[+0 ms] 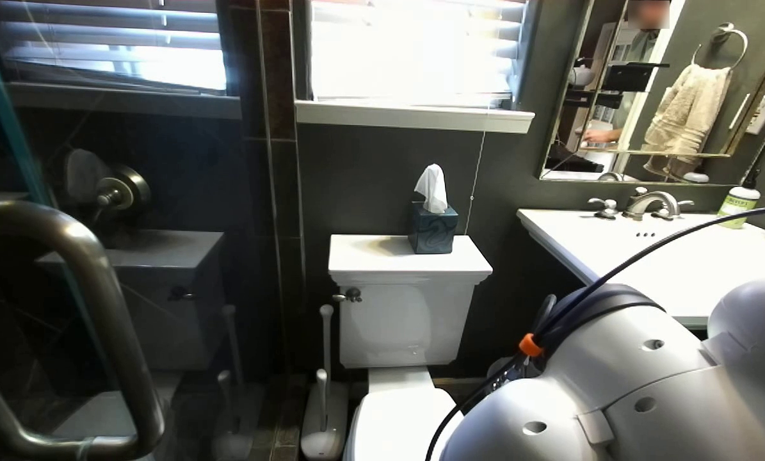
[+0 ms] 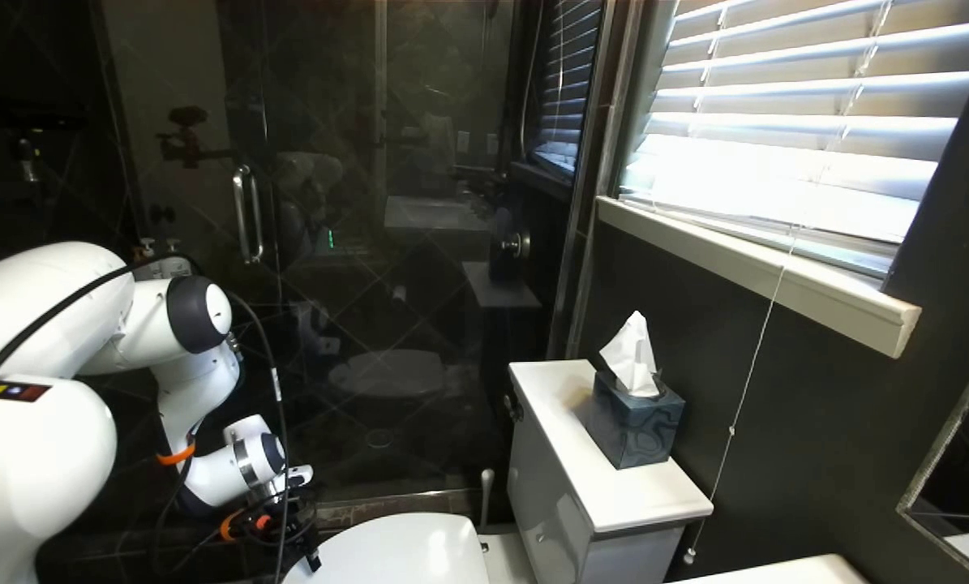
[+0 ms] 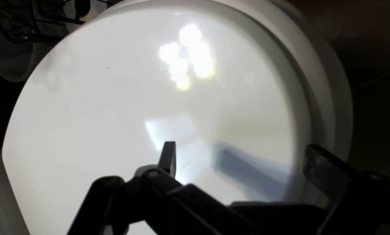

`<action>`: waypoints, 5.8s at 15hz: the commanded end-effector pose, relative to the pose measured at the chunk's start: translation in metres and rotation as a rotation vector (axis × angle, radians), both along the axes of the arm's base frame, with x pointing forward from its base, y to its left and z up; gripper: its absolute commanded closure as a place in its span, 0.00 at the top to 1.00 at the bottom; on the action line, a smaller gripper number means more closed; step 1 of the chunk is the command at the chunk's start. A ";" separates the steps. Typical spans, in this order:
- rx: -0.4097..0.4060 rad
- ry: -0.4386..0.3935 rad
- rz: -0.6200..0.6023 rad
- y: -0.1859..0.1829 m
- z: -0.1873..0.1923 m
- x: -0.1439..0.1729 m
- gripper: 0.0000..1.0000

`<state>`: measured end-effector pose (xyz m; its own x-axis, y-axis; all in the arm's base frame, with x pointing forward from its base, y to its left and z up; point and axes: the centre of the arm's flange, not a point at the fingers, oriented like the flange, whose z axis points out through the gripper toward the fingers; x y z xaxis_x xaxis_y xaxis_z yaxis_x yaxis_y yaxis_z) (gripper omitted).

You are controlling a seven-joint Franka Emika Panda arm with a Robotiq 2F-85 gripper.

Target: Lift up the toilet lid

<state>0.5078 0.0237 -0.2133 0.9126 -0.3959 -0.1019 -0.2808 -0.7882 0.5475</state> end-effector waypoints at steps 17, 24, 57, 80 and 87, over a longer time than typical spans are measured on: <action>0.009 -0.151 -0.028 -0.007 -0.046 0.003 1.00; -0.037 0.023 -0.016 -0.017 -0.040 -0.001 1.00; -0.219 0.173 -0.025 -0.031 0.057 -0.007 1.00; -0.267 0.068 0.016 0.014 0.038 0.010 1.00; -0.395 0.143 0.092 0.017 0.032 -0.006 1.00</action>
